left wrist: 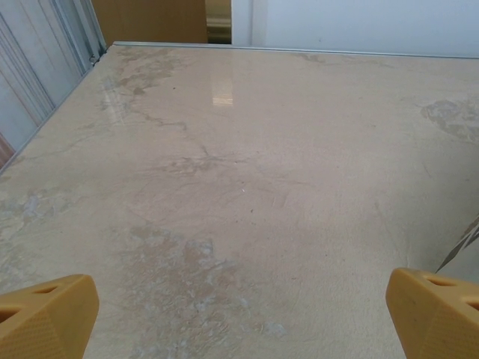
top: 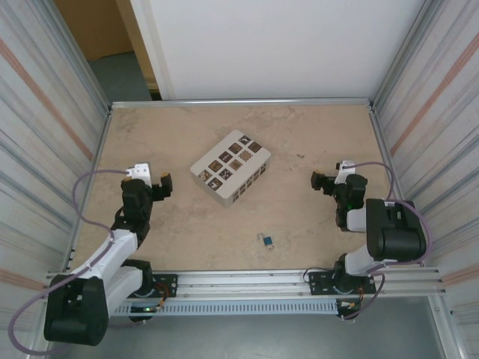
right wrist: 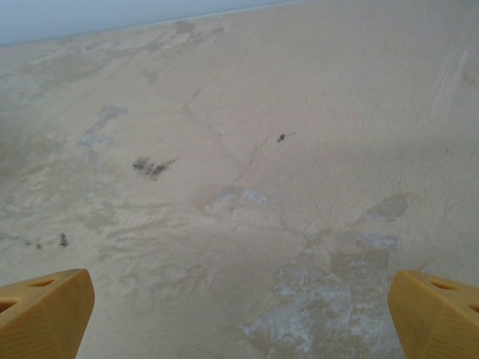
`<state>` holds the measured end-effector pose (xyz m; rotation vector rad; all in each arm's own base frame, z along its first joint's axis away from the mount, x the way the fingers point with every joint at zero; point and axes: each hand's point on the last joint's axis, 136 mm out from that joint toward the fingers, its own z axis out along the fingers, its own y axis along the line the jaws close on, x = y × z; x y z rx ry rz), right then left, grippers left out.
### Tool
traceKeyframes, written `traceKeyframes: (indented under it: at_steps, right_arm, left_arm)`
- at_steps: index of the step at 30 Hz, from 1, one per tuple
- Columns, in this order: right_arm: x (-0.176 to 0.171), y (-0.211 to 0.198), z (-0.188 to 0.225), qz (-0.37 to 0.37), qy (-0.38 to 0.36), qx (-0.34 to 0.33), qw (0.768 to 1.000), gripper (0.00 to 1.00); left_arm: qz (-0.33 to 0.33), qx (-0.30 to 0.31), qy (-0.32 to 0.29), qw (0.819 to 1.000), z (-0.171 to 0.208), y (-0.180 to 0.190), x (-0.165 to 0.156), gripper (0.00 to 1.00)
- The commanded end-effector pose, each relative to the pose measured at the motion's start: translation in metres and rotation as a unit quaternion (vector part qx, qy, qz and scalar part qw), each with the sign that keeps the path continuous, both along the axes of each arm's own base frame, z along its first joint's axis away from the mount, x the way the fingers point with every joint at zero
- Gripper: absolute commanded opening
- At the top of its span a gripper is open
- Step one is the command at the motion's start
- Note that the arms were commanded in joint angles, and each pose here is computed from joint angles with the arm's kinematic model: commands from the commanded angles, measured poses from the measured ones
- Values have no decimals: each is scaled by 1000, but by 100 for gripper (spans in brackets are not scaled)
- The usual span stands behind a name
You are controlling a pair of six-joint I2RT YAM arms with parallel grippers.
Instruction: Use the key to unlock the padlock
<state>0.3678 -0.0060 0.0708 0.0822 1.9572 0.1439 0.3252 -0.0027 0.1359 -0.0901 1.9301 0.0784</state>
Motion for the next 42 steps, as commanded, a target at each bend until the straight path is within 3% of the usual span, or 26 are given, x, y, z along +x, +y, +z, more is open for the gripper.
traceKeyframes:
  at_steps: [1,24,39,42]
  right_arm:
    - [16,-4,16,2,-18,-1,1000,99]
    - [26,-6,12,-12,12,-14,1000,99]
    - [26,-5,10,-11,13,-14,1000,99]
    - [26,-6,11,-12,13,-14,1000,99]
  left_arm:
    - [-18,7,-38,999,10,-4,6,99]
    - [-64,31,-105,992,10,-5,22,99]
    - [-44,2,-96,994,-27,10,39,99]
    - [-44,-5,-70,997,-31,11,39,99]
